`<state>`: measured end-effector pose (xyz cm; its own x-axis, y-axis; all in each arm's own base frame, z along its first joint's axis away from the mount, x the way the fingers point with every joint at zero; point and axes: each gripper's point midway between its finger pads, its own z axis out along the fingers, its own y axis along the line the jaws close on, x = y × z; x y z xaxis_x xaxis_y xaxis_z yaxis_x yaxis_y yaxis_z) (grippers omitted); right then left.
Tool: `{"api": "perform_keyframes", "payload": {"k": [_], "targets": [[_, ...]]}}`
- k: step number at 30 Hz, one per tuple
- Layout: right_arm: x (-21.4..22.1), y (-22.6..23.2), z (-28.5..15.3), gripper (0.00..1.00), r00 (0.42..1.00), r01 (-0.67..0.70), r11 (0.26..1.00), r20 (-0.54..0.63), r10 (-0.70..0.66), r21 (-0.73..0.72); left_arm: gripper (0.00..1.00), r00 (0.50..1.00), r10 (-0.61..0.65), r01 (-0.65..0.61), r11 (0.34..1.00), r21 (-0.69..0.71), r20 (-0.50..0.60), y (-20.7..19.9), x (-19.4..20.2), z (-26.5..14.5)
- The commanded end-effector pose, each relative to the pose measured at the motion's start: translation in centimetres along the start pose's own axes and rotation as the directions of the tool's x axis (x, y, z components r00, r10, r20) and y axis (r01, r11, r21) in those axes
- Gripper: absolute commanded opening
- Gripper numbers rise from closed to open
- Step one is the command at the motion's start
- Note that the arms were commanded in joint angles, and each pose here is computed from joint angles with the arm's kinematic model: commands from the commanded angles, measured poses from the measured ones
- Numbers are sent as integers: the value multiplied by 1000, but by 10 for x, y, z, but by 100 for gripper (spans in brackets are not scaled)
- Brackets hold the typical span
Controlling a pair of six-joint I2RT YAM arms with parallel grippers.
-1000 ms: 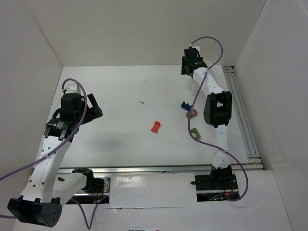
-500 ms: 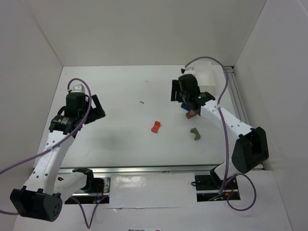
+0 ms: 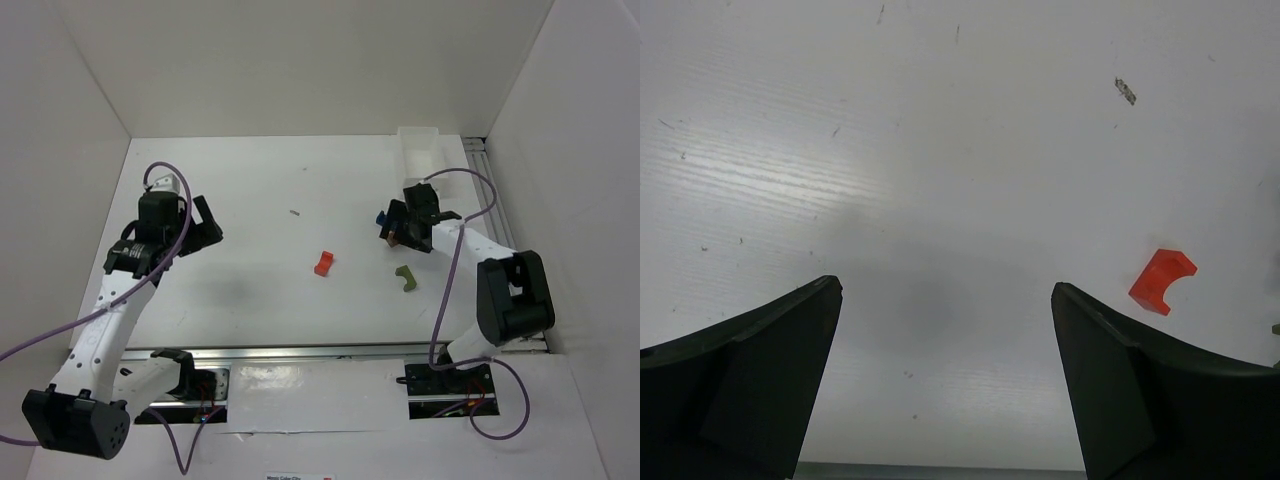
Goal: Build the wood block tower
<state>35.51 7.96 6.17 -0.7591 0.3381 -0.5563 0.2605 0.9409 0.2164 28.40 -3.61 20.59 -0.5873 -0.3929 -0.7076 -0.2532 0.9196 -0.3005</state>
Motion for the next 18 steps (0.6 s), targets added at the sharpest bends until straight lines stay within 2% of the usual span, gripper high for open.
{"api": "perform_keyframes", "payload": {"k": [1,4,7,15,17,18], "targets": [[-23,18,12,93,992,-116,992,46,119,-48,99,1000,-13,13,1000,16,9,-3,-2,4],[-21,9,27,89,983,-179,984,36,179,7,99,1000,-13,13,1000,24,4,-4,-1,3],[-26,12,32,85,971,-232,973,66,232,-7,99,1000,-13,13,1000,24,4,-4,-1,3],[-40,7,40,82,972,-190,977,158,173,96,99,1000,-3,3,1000,20,-3,-1,4,7],[-44,6,41,79,972,-183,974,175,159,130,99,1000,-2,2,1000,16,-12,0,7,8],[-40,0,44,74,976,-169,972,168,142,160,99,1000,-2,2,1000,16,-12,0,7,8]]}}
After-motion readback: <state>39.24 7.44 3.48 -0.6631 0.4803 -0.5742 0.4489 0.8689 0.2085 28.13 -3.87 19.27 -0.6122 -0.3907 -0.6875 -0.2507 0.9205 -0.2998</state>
